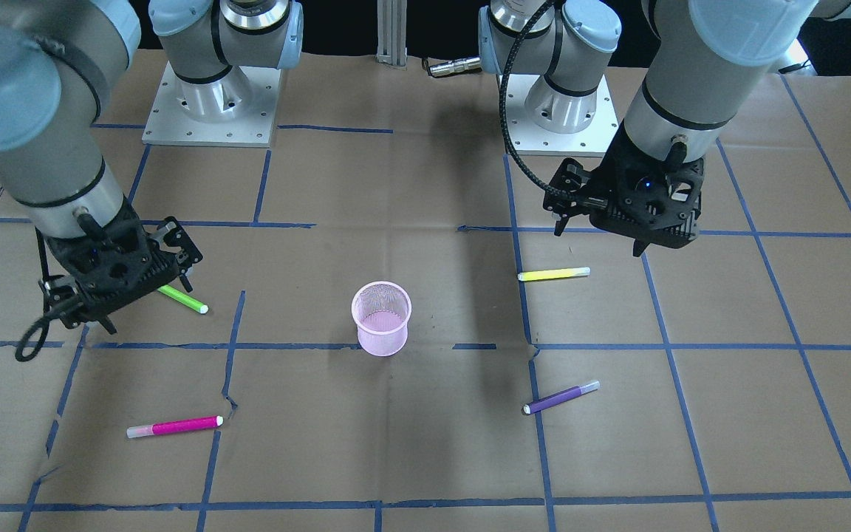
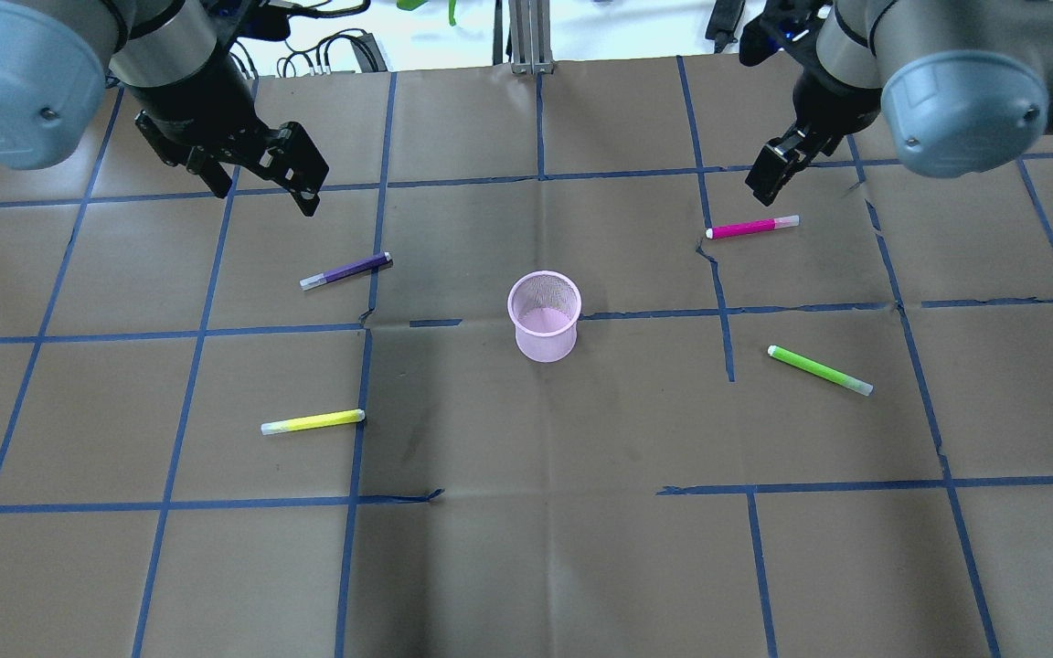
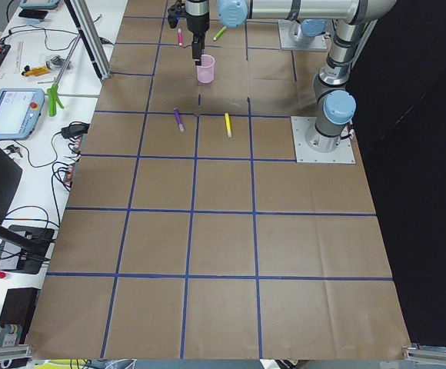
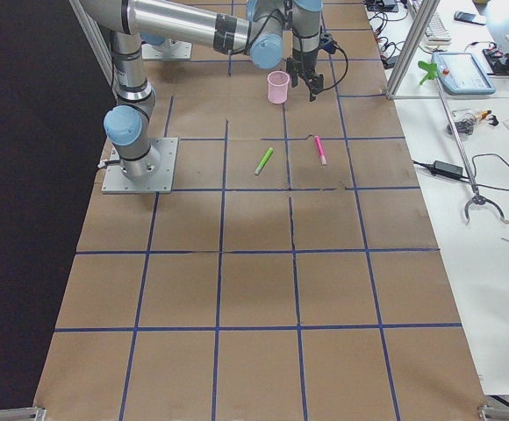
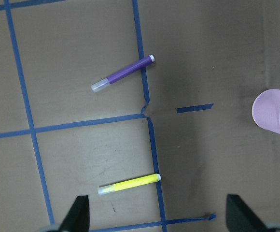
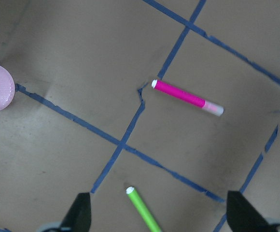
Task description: Insert purple and pink pens into pink cup
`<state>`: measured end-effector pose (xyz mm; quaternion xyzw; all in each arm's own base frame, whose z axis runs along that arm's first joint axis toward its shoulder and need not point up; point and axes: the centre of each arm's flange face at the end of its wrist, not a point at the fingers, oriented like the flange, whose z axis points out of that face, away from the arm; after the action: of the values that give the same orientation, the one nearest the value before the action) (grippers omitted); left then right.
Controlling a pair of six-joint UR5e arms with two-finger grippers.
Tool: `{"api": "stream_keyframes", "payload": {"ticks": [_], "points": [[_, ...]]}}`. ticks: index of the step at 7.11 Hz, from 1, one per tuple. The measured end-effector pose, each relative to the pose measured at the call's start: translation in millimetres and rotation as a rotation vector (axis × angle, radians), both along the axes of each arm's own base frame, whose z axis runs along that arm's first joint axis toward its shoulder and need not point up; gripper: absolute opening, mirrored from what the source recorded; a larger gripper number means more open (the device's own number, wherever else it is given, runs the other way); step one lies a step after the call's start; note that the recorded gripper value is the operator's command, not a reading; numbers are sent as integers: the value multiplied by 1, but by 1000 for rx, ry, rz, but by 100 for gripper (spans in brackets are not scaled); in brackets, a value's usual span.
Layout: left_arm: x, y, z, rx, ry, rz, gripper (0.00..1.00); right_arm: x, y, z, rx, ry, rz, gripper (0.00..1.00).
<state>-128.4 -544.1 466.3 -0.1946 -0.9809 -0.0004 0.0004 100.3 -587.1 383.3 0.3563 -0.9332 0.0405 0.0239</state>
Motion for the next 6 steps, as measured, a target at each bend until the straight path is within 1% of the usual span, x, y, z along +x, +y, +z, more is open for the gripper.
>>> {"api": "stream_keyframes", "payload": {"ticks": [1, 2, 3, 4, 5, 6], "points": [[-1, -2, -2, -2, 6, -169, 98, -2, -11, -26, 24, 4, 76, 100], [-2, -4, -4, -4, 15, -335, 98, -3, -25, -52, 19, 14, 163, 100], [-3, -7, -9, 1, 18, -466, 98, -5, -38, -76, 1, 30, 259, 100], [-1, -14, -21, 27, 7, -569, 98, -5, -47, -103, 8, 41, 376, 100], [3, -23, -40, 75, -33, -620, 98, -5, -55, -126, 18, 50, 516, 100], [8, -32, -59, 127, -77, -645, 98, -6, -64, -146, 10, 62, 641, 100]]}}
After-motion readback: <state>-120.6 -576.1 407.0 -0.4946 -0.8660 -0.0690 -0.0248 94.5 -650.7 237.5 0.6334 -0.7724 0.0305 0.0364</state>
